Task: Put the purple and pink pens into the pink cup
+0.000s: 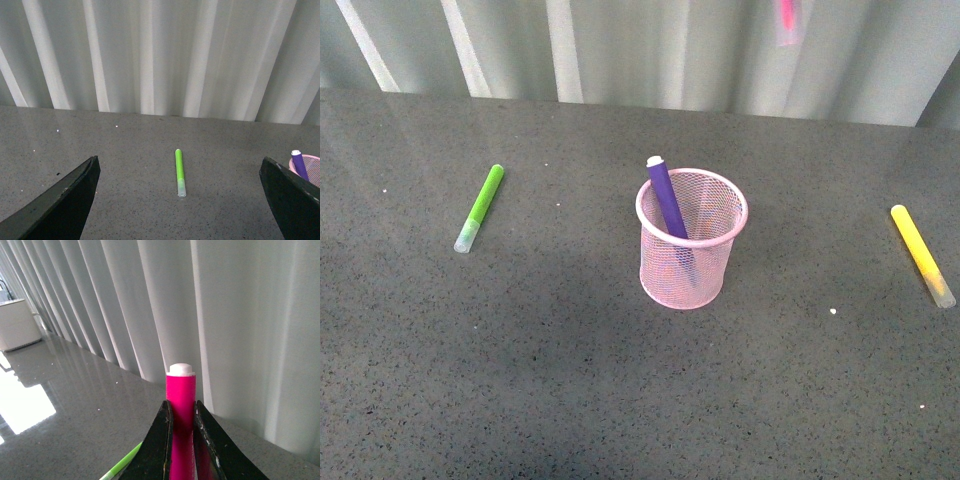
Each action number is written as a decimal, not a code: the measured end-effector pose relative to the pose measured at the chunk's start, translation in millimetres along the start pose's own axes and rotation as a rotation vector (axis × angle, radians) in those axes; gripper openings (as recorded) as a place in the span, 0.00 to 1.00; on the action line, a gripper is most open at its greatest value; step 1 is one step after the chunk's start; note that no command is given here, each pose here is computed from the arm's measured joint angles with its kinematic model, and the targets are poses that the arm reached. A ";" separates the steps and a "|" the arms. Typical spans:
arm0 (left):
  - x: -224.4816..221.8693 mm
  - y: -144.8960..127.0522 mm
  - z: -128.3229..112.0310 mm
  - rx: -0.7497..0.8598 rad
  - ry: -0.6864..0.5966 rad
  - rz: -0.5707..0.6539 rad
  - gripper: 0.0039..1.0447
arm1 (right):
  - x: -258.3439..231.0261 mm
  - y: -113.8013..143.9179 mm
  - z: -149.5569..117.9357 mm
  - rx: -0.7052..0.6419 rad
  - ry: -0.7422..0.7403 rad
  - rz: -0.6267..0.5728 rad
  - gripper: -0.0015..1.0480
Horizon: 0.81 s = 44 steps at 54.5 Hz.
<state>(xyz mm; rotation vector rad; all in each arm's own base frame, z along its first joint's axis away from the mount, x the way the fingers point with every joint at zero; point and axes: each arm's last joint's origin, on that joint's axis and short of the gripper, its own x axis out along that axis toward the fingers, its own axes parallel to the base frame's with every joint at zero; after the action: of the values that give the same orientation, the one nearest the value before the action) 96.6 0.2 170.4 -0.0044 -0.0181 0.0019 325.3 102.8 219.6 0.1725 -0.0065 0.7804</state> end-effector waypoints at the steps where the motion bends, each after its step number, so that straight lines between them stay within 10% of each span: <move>1: 0.0 0.0 0.0 0.000 0.000 0.000 0.94 | 0.9 1.8 -2.3 0.003 0.005 0.006 0.07; 44: 0.0 0.0 0.0 0.000 0.000 0.000 0.94 | 18.5 -1.1 -86.1 0.098 0.153 0.037 0.06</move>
<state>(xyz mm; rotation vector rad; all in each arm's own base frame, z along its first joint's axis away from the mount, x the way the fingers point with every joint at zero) 96.6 0.2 170.4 -0.0044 -0.0181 0.0019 334.2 128.4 135.8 0.2057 0.1737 0.8294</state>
